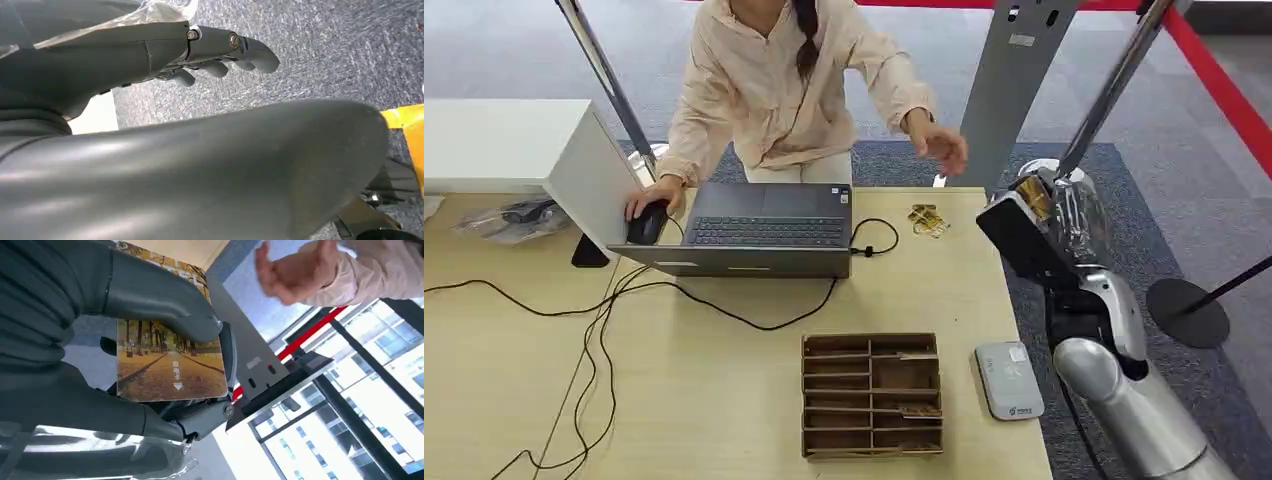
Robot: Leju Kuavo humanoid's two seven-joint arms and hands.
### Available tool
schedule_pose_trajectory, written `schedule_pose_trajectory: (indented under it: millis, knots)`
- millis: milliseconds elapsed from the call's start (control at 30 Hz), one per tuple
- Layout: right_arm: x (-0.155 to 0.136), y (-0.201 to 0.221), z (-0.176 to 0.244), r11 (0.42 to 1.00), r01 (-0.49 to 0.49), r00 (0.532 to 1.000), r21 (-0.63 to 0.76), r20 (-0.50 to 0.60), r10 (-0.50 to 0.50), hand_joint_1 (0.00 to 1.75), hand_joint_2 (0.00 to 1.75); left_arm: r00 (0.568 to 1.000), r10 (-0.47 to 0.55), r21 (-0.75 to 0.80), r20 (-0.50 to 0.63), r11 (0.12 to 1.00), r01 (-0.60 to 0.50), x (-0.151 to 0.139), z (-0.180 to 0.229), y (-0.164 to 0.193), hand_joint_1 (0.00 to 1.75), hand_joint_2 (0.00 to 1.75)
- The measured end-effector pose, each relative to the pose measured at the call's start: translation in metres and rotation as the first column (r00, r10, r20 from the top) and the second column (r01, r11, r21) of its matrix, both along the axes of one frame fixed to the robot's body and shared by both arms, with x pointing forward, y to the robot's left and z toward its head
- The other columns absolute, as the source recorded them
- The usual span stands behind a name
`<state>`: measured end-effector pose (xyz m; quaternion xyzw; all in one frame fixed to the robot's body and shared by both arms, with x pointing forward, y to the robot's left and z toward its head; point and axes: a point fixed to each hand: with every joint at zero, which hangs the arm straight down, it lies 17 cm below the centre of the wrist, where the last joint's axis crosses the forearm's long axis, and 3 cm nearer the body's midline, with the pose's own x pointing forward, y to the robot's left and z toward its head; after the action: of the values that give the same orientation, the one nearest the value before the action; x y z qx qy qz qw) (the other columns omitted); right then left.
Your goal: Pass the card to the sensor for recognition and then transmit it.
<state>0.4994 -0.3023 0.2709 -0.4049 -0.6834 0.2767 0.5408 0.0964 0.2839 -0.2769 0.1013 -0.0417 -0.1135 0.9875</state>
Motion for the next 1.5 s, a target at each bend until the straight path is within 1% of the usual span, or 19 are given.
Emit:
schedule_pose_trajectory:
  millis: [167, 400, 600, 800, 833, 867, 900, 933, 1067, 1100, 1300, 1500]
  knots:
    - [0.014, 0.029, 0.028, 0.998, -0.054, 0.998, 0.025, 0.037, 0.053, 1.75, 1.75, 0.999, -0.038, -0.004, 0.004, 0.999, 0.038, 0.002, 0.0, -0.006, 0.0, 0.0]
    - [0.034, 0.063, 0.046, 0.994, -0.104, 0.994, 0.044, 0.048, 0.102, 1.75, 1.75, 0.997, -0.081, -0.012, 0.01, 0.997, 0.081, 0.01, 0.002, -0.014, 0.0, 0.0]
    - [0.05, 0.088, 0.049, 0.99, -0.13, 0.991, 0.05, 0.036, 0.129, 1.75, 1.75, 0.994, -0.111, -0.017, 0.014, 0.994, 0.111, 0.015, 0.003, -0.021, 0.0, 0.0]
    - [0.059, 0.108, 0.037, 0.988, -0.147, 0.989, 0.045, 0.006, 0.147, 1.75, 1.75, 0.991, -0.134, -0.022, 0.018, 0.991, 0.135, 0.018, 0.004, -0.027, 0.0, 0.0]
    - [0.06, 0.11, 0.034, 0.988, -0.148, 0.989, 0.044, -0.001, 0.148, 1.5, 1.75, 0.991, -0.136, -0.024, 0.018, 0.99, 0.137, 0.018, 0.004, -0.028, 0.0, 0.0]
    - [0.061, 0.111, 0.031, 0.988, -0.146, 0.989, 0.043, -0.007, 0.147, 0.38, 1.75, 0.99, -0.138, -0.025, 0.018, 0.99, 0.138, 0.017, 0.004, -0.029, 0.0, 0.0]
    - [0.061, 0.112, 0.028, 0.988, -0.146, 0.989, 0.042, -0.013, 0.146, 0.38, 1.75, 0.99, -0.139, -0.026, 0.018, 0.99, 0.139, 0.017, 0.004, -0.03, 0.0, 0.0]
    - [0.062, 0.114, 0.025, 0.989, -0.145, 0.989, 0.041, -0.018, 0.146, 0.0, 1.75, 0.99, -0.141, -0.026, 0.018, 0.99, 0.141, 0.017, 0.004, -0.03, 0.0, 0.0]
    - [0.064, 0.118, 0.015, 0.989, -0.143, 0.989, 0.038, -0.036, 0.144, 0.0, 1.75, 0.988, -0.155, -0.027, 0.017, 0.987, 0.156, 0.016, 0.004, -0.031, 0.0, 0.0]
    - [0.064, 0.118, 0.014, 0.989, -0.141, 0.989, 0.038, -0.037, 0.143, 0.0, 0.0, 0.987, -0.157, -0.027, 0.016, 0.987, 0.158, 0.016, 0.004, -0.031, 0.0, 0.0]
    - [0.064, 0.115, 0.015, 0.99, -0.125, 0.992, 0.066, -0.014, 0.126, 0.0, 0.0, 0.987, -0.159, -0.028, 0.012, 0.987, 0.16, 0.012, 0.003, -0.032, 0.0, 0.0]
    - [0.052, 0.111, 0.041, 0.983, -0.138, 0.989, 0.122, 0.075, 0.13, 0.0, 0.0, 0.989, -0.147, -0.032, 0.001, 0.989, 0.147, 0.001, 0.001, -0.032, 0.0, 0.0]
